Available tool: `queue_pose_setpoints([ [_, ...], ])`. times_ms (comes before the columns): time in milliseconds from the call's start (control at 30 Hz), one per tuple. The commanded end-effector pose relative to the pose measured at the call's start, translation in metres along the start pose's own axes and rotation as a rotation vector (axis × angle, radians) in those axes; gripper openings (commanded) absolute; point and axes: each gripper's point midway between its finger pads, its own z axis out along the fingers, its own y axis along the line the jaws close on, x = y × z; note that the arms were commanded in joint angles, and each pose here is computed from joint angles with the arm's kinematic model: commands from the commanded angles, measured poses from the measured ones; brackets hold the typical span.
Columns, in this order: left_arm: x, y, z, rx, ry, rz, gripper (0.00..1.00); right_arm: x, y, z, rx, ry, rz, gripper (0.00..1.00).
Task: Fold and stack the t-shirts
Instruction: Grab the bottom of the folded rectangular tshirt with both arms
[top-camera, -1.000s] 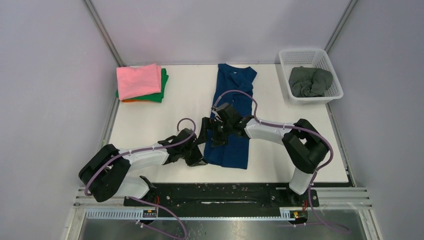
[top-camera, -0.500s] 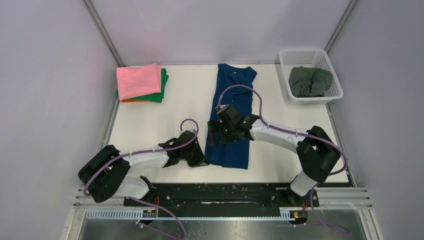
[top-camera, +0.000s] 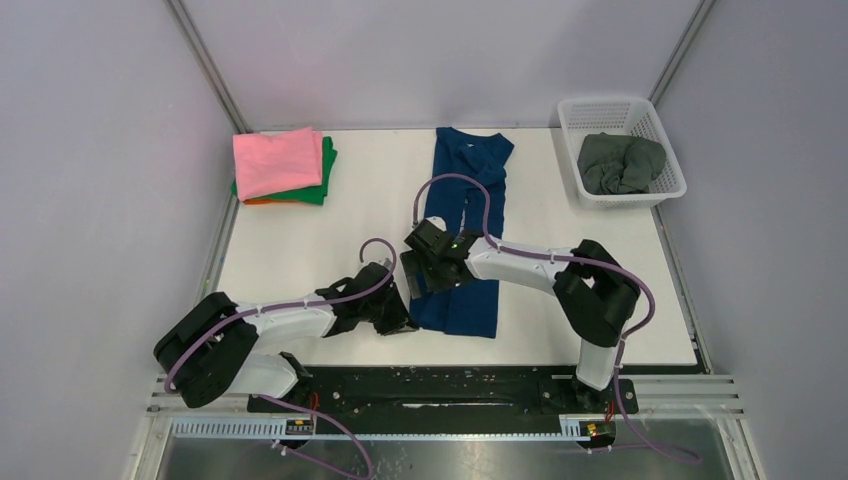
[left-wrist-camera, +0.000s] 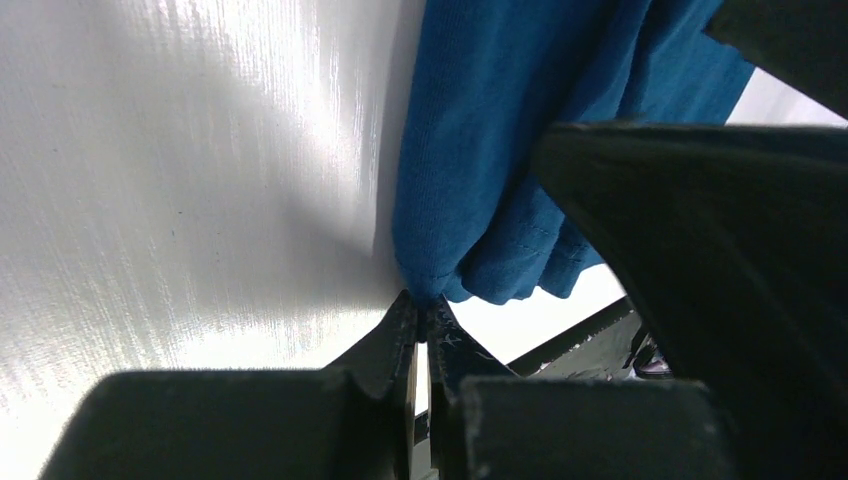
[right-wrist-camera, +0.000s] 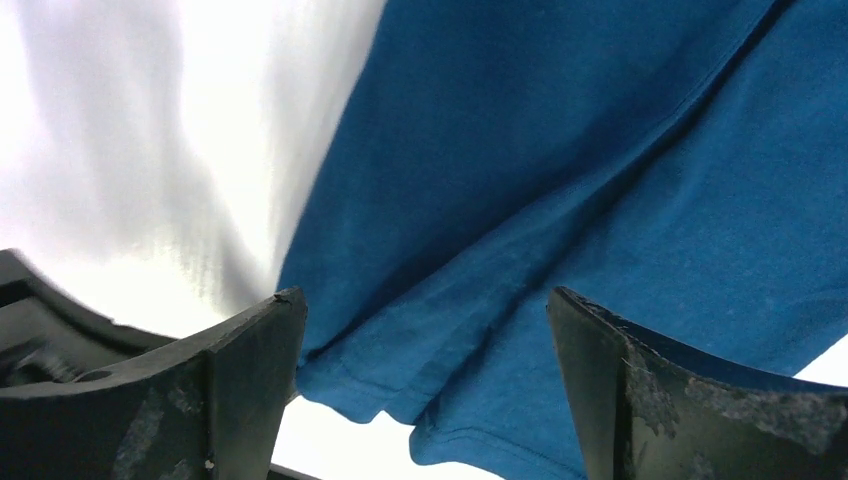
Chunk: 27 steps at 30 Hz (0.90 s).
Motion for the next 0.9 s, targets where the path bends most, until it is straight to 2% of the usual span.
queue_pose_setpoints([
  [0, 0.006, 0.032, 0.002, -0.102, -0.008, 0.020, 0.00, -0.002, -0.008, 0.005, 0.107, 0.003, -0.043, 0.98],
  [167, 0.007, 0.034, 0.001, -0.103, -0.007, 0.015, 0.00, 0.002, -0.020, 0.006, 0.207, 0.015, -0.078, 0.98],
  [400, 0.006, 0.032, 0.000, -0.093, -0.012, 0.019, 0.00, 0.016, -0.034, 0.003, 0.253, 0.052, -0.089, 0.98],
  [700, 0.008, 0.035, -0.003, -0.101, -0.011, 0.021, 0.00, 0.051, -0.071, -0.034, 0.303, 0.069, -0.070, 0.98],
  [867, 0.009, 0.036, -0.003, -0.102, -0.006, 0.019, 0.00, 0.062, -0.084, -0.054, 0.298, 0.021, -0.013, 0.98],
])
